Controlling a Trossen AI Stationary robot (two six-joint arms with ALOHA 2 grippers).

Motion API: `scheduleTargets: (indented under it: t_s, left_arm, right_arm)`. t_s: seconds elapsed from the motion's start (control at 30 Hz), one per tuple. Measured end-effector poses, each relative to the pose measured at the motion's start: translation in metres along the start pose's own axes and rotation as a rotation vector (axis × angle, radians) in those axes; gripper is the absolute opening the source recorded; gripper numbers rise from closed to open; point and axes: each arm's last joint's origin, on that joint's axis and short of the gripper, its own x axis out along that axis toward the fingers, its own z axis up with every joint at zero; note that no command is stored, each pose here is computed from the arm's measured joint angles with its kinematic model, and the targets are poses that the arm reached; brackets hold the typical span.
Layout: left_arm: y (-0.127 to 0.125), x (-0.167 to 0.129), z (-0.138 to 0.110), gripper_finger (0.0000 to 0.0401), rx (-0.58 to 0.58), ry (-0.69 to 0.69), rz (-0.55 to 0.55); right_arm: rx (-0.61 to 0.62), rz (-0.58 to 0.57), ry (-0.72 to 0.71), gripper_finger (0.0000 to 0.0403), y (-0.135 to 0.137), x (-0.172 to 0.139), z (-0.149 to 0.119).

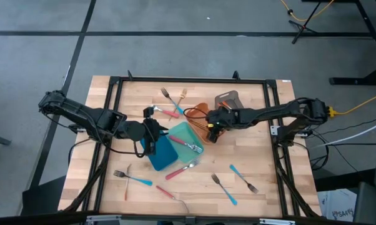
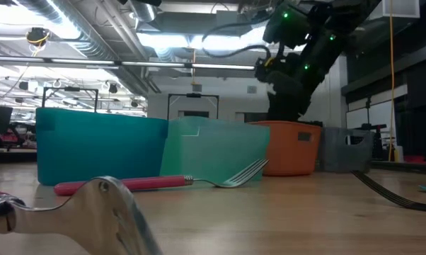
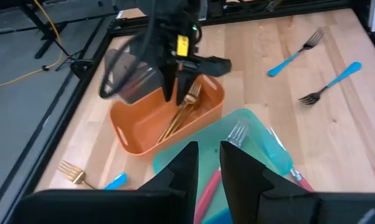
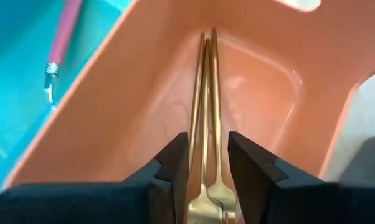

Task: Sort silverware by color (type)
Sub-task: Put the blue fork into the blue bin

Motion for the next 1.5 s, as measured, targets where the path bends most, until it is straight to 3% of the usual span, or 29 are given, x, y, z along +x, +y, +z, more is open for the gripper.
scheduleTargets:
  t_s: [0.23,0.4,0.67,1.0,1.3,1.5]
  left_arm:
    - [-0.003,0.0,0.0,0.006,-0.133,0.022,-0.111]
    - [-0.011,-0.003,-0.004,0.006,-0.249,0.084,-0.23]
    - [-0.031,-0.017,-0.028,0.006,-0.346,0.308,-0.234]
    - [-0.078,-0.003,-0.051,0.006,-0.258,0.478,-0.239]
    - [-0.122,0.019,-0.082,0.006,-0.16,0.771,-0.385]
    - [-0.142,0.03,-0.106,0.006,-0.081,0.921,-0.373]
  right_arm:
    - [0.002,0.01,-0.018,0.0105,-0.003,-0.026,0.003]
    - [0.003,0.087,-0.011,0.0105,-0.005,-0.047,0.002]
    - [-0.069,0.143,-0.016,0.0105,0.007,-0.069,-0.004]
    - [-0.131,0.161,0.047,0.0105,0.02,-0.074,-0.016]
    - [-0.159,0.184,0.049,0.0105,0.028,-0.076,-0.019]
    - [-0.156,0.189,0.051,0.0105,0.027,-0.076,-0.019]
